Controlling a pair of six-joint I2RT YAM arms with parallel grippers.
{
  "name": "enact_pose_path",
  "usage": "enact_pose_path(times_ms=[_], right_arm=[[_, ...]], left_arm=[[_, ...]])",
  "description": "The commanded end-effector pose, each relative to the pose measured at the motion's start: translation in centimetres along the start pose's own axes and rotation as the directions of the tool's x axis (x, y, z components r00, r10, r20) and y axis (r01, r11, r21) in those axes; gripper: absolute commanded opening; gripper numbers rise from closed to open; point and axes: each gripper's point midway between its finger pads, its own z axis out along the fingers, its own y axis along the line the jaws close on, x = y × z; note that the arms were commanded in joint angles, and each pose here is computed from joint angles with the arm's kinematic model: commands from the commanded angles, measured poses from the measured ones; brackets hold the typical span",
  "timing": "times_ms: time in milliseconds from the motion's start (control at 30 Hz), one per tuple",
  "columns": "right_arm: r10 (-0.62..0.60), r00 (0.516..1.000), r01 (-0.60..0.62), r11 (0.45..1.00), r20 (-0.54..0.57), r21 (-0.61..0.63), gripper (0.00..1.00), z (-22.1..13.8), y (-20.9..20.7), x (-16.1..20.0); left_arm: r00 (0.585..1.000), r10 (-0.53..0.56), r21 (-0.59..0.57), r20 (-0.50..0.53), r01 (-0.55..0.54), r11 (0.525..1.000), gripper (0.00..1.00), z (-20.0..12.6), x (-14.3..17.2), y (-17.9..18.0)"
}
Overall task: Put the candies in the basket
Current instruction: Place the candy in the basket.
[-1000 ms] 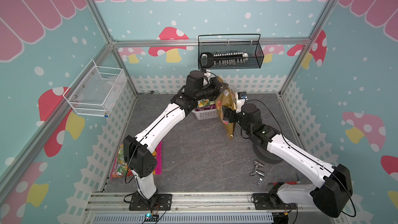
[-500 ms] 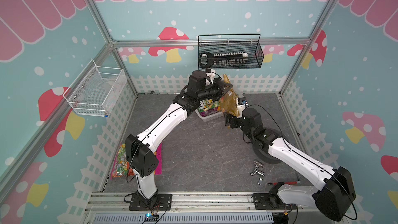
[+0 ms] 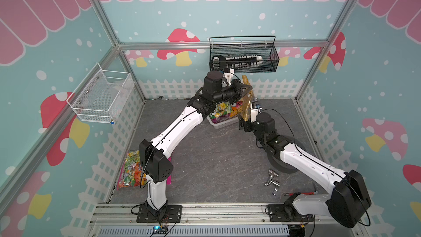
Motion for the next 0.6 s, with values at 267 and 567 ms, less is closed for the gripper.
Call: enact_pose_path(times_ms=[267, 567], right_arm=[[-0.049, 0.999, 0.051, 0.961, -0.016, 0.271, 0.99, 3.7, -6.1, 0.9], [-0.129, 0.991, 0.127, 0.922, -0.018, 0.366, 0.99, 6.2, -9.0, 0.9]], left_arm=[[0.986, 0.128, 0.105, 0.102, -0.139, 0.985, 0.0, 0.1, -3.3, -3.0], [0.978, 0.154, -0.023, 0.139, -0.152, 0.988, 0.0, 0.1, -6.1, 3.7]])
